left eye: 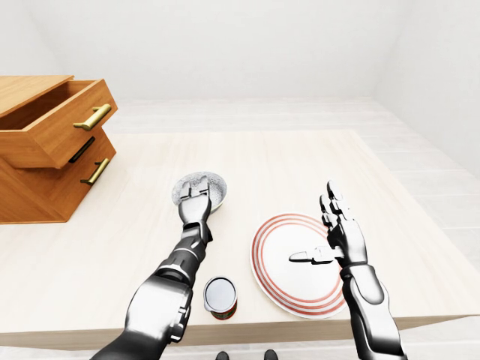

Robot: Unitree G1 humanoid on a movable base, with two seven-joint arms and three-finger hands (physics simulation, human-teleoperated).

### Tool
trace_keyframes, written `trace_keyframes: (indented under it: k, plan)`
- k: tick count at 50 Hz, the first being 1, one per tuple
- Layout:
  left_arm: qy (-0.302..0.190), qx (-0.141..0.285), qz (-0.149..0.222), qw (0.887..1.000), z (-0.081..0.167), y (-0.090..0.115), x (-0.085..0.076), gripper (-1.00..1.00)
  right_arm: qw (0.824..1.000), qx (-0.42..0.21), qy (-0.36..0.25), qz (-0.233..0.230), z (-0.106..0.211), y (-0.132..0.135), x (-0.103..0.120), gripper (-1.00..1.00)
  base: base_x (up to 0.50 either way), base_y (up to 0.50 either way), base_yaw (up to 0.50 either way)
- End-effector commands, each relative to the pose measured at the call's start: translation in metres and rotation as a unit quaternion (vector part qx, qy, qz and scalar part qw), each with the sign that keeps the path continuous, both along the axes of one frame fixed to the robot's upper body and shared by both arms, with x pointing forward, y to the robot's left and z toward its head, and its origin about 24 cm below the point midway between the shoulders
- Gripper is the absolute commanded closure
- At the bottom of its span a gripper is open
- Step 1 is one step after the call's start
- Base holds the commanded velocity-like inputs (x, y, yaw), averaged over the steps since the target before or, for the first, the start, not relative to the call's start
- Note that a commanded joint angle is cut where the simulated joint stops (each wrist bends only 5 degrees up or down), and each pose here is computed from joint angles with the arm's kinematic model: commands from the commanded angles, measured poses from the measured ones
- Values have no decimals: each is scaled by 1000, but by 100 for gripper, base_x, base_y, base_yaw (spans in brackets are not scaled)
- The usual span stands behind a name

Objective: Put the bowl on the plate.

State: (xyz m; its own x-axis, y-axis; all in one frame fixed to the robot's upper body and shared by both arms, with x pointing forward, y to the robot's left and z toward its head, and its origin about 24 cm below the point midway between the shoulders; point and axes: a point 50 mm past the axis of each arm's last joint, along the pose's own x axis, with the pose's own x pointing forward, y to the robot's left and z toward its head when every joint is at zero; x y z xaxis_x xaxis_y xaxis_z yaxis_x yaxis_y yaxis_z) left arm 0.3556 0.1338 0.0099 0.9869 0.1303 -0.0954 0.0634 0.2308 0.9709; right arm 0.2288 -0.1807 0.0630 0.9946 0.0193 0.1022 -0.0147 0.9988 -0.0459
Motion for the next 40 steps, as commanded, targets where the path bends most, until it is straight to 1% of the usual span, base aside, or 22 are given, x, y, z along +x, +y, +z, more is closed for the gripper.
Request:
trace_keyframes:
  k: [1,2,3,5,6,23,25,34,40]
  plan:
    - [40,-12,5,999,-30,0,-23,-80,1000,-1,1,-1,1,1,2,-100,0,0,0]
    - [40,-12,6,999,-30,0,-23,-62,1000,-1,1,-1,1,1,2,-100,0,0,0]
    - [40,-11,6,999,-30,0,-23,-18,1000,-1,1,0,1,1,2,-100,0,0,0]
    - [40,-11,6,999,-30,0,-23,57,1000,-1,1,0,1,1,2,-100,0,0,0]
    - [40,-10,6,999,-30,0,-23,100,1000,-1,1,0,1,1,2,-100,0,0,0]
    - [43,-3,3,999,-33,2,-25,100,1000,-4,0,0,3,2,0,-100,0,0,0]
    - [44,3,-1,999,-34,2,-26,100,1000,-6,3,0,1,2,1,-100,0,0,0]
    - [44,1,2,999,-34,4,-26,100,1000,-5,4,0,0,2,2,-100,0,0,0]
    - [34,-4,8,999,-29,6,-22,100,1000,-4,2,-1,2,2,1,-100,0,0,0]
